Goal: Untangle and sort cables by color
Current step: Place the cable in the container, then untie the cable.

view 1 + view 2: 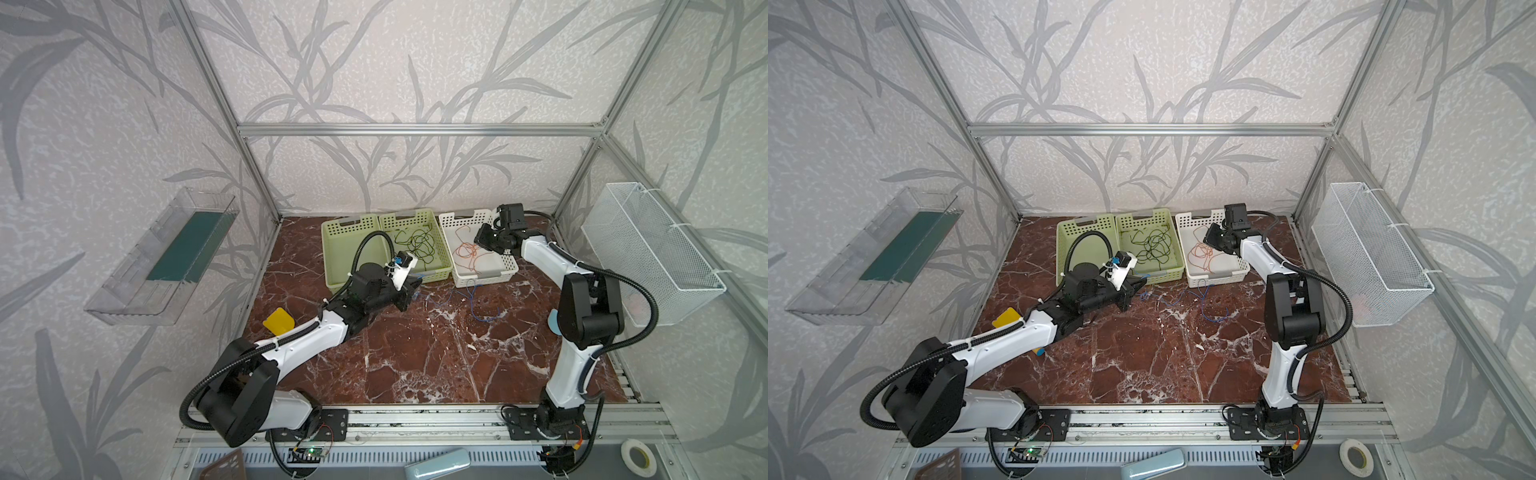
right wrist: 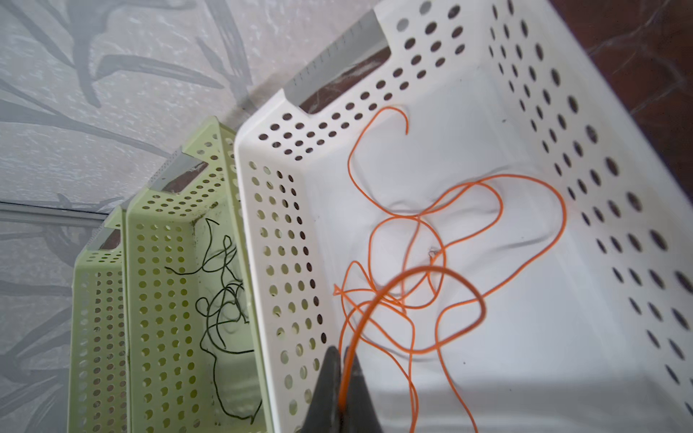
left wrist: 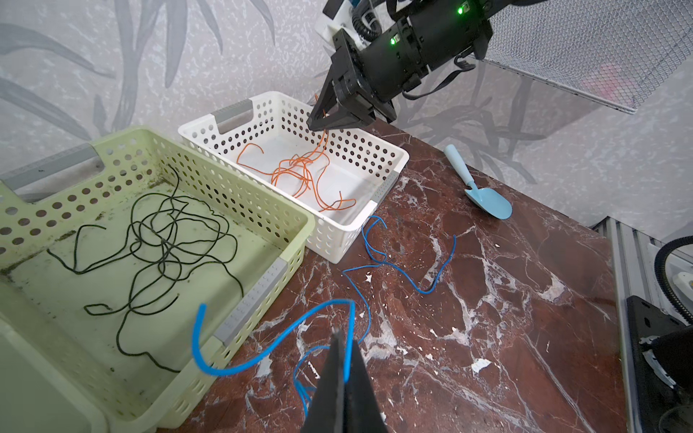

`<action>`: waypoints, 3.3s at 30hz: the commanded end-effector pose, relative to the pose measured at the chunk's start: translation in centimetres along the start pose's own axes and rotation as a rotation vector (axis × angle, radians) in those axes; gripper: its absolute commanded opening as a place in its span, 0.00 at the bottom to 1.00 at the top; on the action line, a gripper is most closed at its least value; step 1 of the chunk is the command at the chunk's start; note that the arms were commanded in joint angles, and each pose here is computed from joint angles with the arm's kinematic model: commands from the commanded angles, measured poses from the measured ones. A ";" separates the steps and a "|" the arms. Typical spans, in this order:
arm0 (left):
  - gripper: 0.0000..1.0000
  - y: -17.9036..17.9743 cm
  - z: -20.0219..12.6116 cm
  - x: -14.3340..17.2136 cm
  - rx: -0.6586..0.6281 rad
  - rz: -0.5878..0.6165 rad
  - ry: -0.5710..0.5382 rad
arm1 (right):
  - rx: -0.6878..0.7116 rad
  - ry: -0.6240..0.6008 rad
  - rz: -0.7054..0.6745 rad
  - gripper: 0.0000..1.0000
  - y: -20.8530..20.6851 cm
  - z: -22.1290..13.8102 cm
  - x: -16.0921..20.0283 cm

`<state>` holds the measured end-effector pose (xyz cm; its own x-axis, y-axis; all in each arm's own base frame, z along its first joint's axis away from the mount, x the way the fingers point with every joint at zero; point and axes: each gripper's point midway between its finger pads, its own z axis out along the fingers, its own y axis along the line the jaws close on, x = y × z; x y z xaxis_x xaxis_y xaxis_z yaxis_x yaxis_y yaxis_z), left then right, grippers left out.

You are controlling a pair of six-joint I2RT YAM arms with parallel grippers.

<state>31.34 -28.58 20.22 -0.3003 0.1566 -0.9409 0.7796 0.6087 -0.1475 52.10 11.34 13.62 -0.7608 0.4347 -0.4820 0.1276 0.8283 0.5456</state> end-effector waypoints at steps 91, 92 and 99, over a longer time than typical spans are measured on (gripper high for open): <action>0.00 -7.6 -15.6 -35.1 -0.076 0.561 -0.637 | -0.408 0.106 -0.966 0.08 9.9 0.5 31.9; 0.00 -7.2 -15.6 -35.5 -0.110 0.577 -0.625 | -0.415 0.105 -0.962 0.06 9.7 0.3 32.1; 0.00 -4.3 -17.2 -38.3 -0.262 0.631 -0.606 | -0.361 0.139 -0.974 0.00 7.4 -0.3 32.8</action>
<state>28.93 -25.02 61.66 0.5274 0.0430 -0.8486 0.5995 0.6889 0.4075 28.38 32.38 2.16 -0.4951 -0.4122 -0.7648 -0.7653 0.6237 0.1592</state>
